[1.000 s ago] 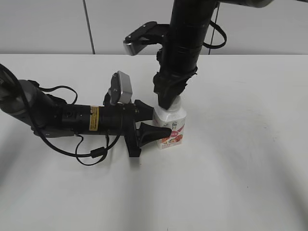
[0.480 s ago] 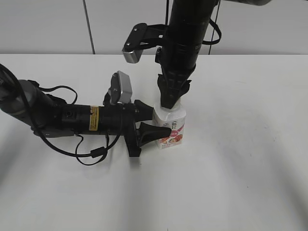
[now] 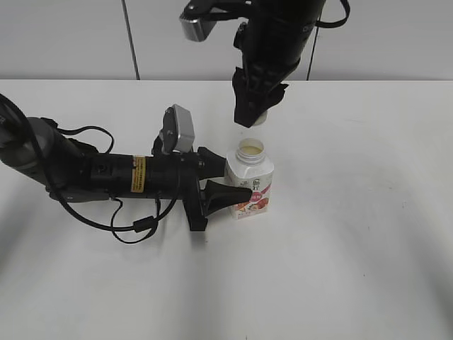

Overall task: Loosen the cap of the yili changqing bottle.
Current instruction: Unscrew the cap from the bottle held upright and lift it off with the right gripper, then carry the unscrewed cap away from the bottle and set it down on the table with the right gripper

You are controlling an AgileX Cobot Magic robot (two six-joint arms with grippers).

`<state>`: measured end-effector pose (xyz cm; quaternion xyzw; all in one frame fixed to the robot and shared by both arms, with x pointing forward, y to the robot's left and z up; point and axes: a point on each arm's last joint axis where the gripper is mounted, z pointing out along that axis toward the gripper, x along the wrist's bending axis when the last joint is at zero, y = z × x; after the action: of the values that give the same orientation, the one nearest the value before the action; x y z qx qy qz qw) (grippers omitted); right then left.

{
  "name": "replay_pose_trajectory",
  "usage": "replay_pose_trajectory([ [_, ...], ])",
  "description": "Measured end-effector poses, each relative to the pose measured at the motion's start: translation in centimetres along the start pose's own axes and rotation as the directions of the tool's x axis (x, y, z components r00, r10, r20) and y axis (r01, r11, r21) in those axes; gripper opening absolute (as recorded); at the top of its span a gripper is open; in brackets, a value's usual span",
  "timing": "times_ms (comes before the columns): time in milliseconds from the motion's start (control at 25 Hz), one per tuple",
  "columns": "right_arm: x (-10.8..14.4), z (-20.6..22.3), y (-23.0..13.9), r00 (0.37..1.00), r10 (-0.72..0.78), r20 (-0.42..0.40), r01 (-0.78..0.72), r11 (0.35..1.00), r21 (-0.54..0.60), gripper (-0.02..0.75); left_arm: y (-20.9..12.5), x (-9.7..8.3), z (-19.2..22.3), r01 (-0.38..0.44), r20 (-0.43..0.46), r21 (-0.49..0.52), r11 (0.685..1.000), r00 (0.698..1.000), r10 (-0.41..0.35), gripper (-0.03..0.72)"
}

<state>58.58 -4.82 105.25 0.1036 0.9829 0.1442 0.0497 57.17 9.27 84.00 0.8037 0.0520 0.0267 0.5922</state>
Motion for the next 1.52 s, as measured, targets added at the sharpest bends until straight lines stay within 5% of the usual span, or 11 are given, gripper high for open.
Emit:
replay_pose_trajectory([
  [200, 0.4, -1.9, 0.1, 0.961, 0.276, 0.015, -0.275, 0.961, -0.040, 0.388, 0.0, 0.0, 0.0, -0.001, 0.002, 0.001, 1.000, 1.000, 0.001, 0.368],
  [440, 0.4, -2.0, 0.1, 0.745, 0.667, -0.004, -0.666, 0.745, -0.045, 0.388, 0.0, 0.0, 0.0, -0.005, 0.005, 0.002, 1.000, 1.000, 0.005, 0.368],
  [560, 0.4, -2.0, 0.1, 0.697, 0.717, -0.006, -0.716, 0.697, -0.044, 0.388, 0.0, 0.0, 0.0, -0.005, 0.005, 0.003, 1.000, 1.000, 0.005, 0.367],
  [1000, -1.5, -2.3, -1.8, 0.671, 0.733, 0.112, -0.733, 0.679, -0.050, 0.388, 0.0, 0.0, 0.0, -0.006, 0.007, 0.005, 1.000, 1.000, 0.006, 0.367],
  [1240, -4.9, -1.3, -7.9, 0.547, 0.823, 0.154, -0.834, 0.552, 0.009, 0.388, 0.0, 0.0, 0.0, -0.007, 0.006, 0.005, 1.000, 1.000, 0.007, 0.367],
  [1520, -5.2, -0.4, -16.0, 0.397, 0.896, 0.198, -0.918, 0.387, 0.087, 0.388, 0.0, 0.0, 0.0, -0.008, 0.007, 0.006, 1.000, 1.000, 0.008, 0.367],
])
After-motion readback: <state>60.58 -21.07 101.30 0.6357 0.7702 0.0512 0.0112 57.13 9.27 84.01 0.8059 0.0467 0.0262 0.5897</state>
